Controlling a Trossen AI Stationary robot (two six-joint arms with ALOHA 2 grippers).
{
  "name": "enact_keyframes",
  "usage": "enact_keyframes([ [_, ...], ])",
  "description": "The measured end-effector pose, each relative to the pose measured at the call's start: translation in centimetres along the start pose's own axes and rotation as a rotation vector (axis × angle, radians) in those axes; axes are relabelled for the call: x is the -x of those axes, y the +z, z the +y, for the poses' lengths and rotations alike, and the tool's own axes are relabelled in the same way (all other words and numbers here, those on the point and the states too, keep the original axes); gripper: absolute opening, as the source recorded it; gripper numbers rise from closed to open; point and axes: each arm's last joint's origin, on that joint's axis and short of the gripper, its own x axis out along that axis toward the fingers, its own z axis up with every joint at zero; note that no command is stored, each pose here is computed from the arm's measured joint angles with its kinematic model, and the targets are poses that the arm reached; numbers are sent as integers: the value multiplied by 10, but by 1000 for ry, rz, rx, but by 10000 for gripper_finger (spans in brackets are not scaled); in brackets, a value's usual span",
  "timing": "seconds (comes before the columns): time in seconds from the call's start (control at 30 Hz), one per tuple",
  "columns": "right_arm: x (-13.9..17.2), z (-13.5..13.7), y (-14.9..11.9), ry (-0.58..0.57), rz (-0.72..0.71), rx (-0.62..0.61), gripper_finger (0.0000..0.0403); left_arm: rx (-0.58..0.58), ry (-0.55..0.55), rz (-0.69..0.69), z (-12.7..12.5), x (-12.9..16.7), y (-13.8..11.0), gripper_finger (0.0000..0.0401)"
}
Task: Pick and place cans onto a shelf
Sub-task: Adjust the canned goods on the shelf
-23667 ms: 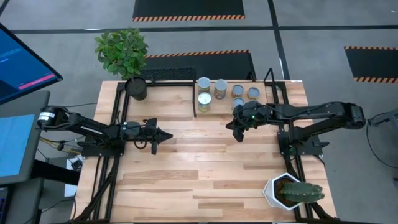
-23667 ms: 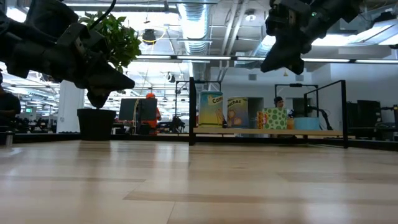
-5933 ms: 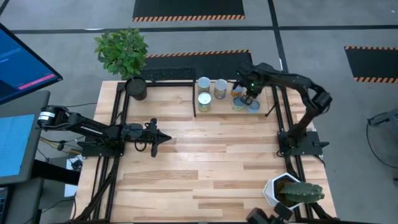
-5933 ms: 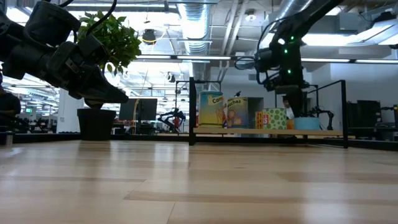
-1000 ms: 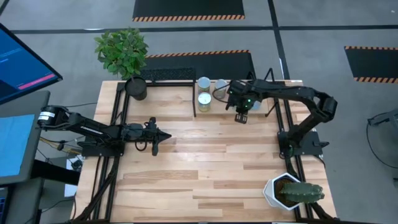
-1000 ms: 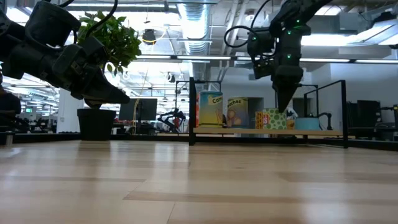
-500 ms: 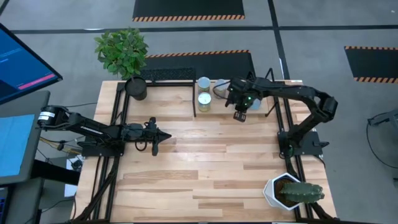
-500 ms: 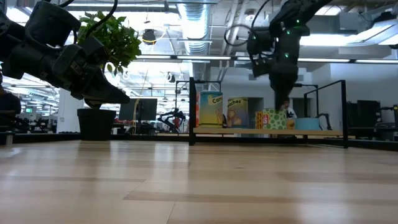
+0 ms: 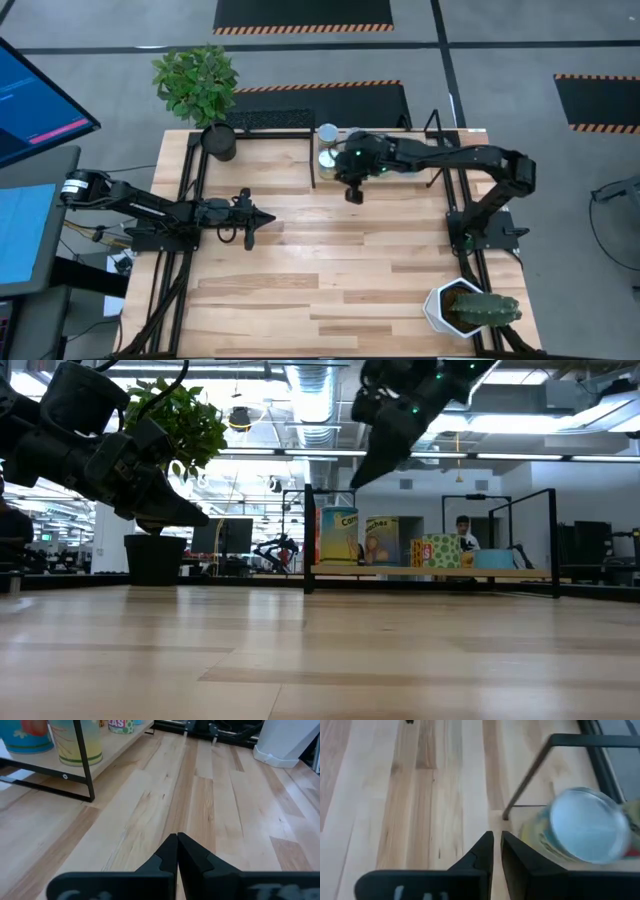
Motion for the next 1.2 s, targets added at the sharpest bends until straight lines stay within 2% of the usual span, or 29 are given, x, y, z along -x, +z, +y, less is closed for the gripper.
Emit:
enact_keyframes([
  [0.2, -26, 10, 13, 13, 39, 17, 58, -35, 2, -1, 0, 0, 0, 0],
  [0.3, -40, 7, 9, 23, 109, 8, 58, -35, 2, -2, 0, 0, 0, 0],
  [0.47, -50, -1, 10, -7, 133, -7, 58, -37, 3, -3, 0, 0, 0, 0],
  [0.9, -46, -24, 7, -78, 138, -54, 58, -37, 5, -2, 0, 0, 0, 0],
  [1.2, -45, -26, 7, -82, 137, -59, 58, -36, 5, -2, 0, 0, 0, 0],
])
